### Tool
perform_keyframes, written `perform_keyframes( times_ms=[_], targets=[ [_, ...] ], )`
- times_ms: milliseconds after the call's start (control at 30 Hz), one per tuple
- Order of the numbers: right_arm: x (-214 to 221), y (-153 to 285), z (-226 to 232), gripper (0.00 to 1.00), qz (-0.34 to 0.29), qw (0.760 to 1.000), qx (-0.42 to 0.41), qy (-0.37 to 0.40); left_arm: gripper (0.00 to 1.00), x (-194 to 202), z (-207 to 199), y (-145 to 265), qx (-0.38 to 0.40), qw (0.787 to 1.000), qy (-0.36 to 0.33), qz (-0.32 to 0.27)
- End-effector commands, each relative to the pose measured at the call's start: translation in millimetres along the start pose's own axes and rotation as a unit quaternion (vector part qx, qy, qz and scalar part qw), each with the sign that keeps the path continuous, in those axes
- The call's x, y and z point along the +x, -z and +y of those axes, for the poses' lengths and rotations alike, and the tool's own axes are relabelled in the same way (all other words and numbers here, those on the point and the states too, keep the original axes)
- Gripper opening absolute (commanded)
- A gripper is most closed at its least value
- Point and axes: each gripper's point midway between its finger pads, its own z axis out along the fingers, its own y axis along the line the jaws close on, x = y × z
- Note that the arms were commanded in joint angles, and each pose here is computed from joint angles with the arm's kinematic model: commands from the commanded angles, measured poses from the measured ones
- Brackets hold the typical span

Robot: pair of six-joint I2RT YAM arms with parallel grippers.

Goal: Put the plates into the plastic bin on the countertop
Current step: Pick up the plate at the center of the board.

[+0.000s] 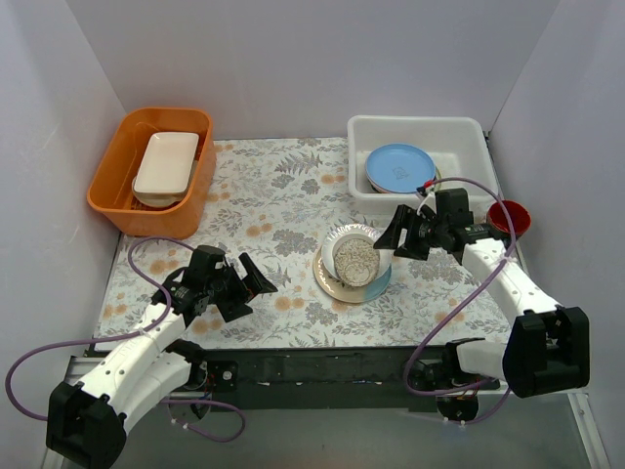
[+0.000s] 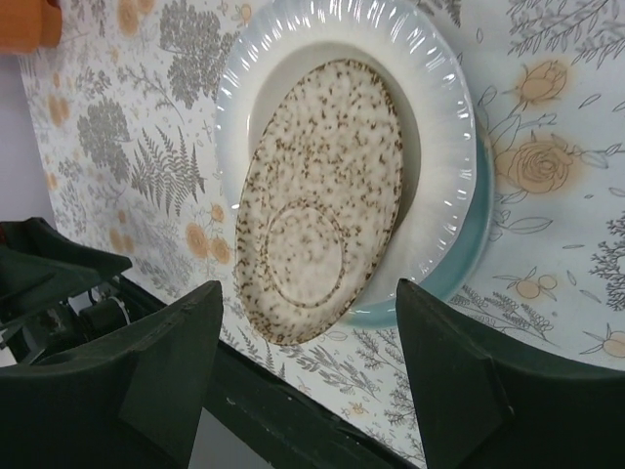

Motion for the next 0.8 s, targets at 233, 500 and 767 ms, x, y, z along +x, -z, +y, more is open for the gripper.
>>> perform_keyframes(
  times_ms=[233,500,767],
  targets=[
    [41,-2,8,0.70,0.026,0.999,-0.030,-0.004,0.98,-2,-7,1,0.012,1.000,-0.012,0.001],
    [55,-13,2,0.62,0.042,0.999,-0.022,-0.013,0.98,-2,-8,0,0.017,1.000,-0.013,0.000],
    [64,-25,-7,0.58,0.054,0.998,-0.015,-0.018,0.98,-1,-7,-1,0.017,1.000,-0.013,0.002]
  ],
)
